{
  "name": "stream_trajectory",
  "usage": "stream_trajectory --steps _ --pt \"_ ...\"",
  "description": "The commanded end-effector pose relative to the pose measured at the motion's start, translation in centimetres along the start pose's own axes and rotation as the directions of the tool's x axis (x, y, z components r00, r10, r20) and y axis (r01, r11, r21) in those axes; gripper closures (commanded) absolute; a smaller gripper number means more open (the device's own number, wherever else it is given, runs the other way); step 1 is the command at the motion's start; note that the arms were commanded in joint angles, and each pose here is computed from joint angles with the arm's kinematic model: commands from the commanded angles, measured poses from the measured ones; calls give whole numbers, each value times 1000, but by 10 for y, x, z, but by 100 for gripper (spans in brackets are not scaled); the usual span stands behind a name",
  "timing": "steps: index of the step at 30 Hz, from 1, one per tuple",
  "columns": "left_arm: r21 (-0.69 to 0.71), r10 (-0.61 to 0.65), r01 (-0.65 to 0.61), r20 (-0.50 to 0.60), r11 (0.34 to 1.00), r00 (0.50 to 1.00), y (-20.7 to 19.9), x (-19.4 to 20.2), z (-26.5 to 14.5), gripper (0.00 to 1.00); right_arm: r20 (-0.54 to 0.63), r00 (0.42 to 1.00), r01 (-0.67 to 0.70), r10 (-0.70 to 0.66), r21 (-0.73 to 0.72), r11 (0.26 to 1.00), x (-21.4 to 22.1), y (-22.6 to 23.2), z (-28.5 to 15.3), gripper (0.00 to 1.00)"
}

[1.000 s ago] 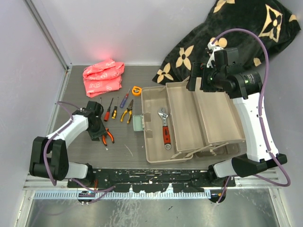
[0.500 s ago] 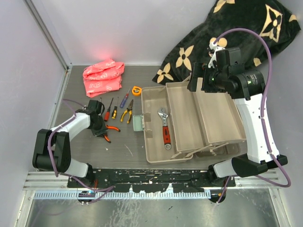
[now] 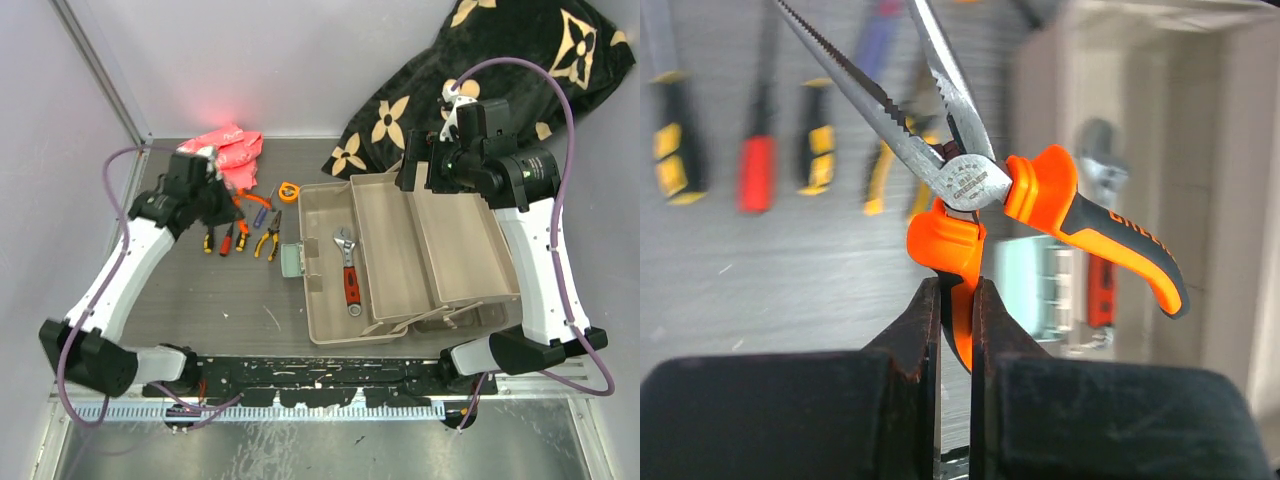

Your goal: Pack the tool kit

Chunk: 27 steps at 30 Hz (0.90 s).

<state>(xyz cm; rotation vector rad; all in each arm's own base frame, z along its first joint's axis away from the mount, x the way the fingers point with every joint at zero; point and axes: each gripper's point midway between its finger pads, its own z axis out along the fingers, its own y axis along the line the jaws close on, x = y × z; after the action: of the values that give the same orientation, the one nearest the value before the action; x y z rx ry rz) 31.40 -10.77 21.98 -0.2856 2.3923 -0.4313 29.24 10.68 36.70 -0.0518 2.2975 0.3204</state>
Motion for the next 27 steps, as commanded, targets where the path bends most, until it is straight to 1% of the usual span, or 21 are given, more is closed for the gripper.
stream_trajectory --steps 1,4,7,9,10,12,14,16,19,27 --pt "274 198 -176 -53 946 979 -113 3 7 100 112 994 8 -4 -33 999 -26 7 -9 0" --pt "351 280 -239 -70 905 957 -172 9 20 100 132 991 -8 14 -45 999 -29 10 -14 0" --pt "389 323 -269 -80 881 943 -214 10 38 100 155 987 -22 30 -50 998 -32 11 -23 0" --pt "403 349 -284 -98 870 932 -235 12 51 100 166 985 -32 39 -45 998 -31 9 -28 0" --pt "400 362 -284 -133 872 923 -241 19 63 100 173 984 -36 43 -39 999 -30 8 -32 0" --pt "412 387 -301 -143 860 911 -260 22 72 100 179 983 -44 49 -32 999 -27 5 -38 0" --pt "440 420 -335 -109 833 901 -281 21 72 100 185 981 -49 52 -22 999 -25 3 -43 0" --pt "461 454 -365 -94 809 886 -295 31 72 100 189 980 -53 54 -10 999 -23 0 -46 0" --pt "485 491 -385 -108 785 865 -309 52 71 100 198 979 -52 51 0 999 -23 -2 -50 0" --pt "492 506 -381 -147 783 850 -323 86 83 100 195 980 -41 39 6 999 -22 -3 -50 0"
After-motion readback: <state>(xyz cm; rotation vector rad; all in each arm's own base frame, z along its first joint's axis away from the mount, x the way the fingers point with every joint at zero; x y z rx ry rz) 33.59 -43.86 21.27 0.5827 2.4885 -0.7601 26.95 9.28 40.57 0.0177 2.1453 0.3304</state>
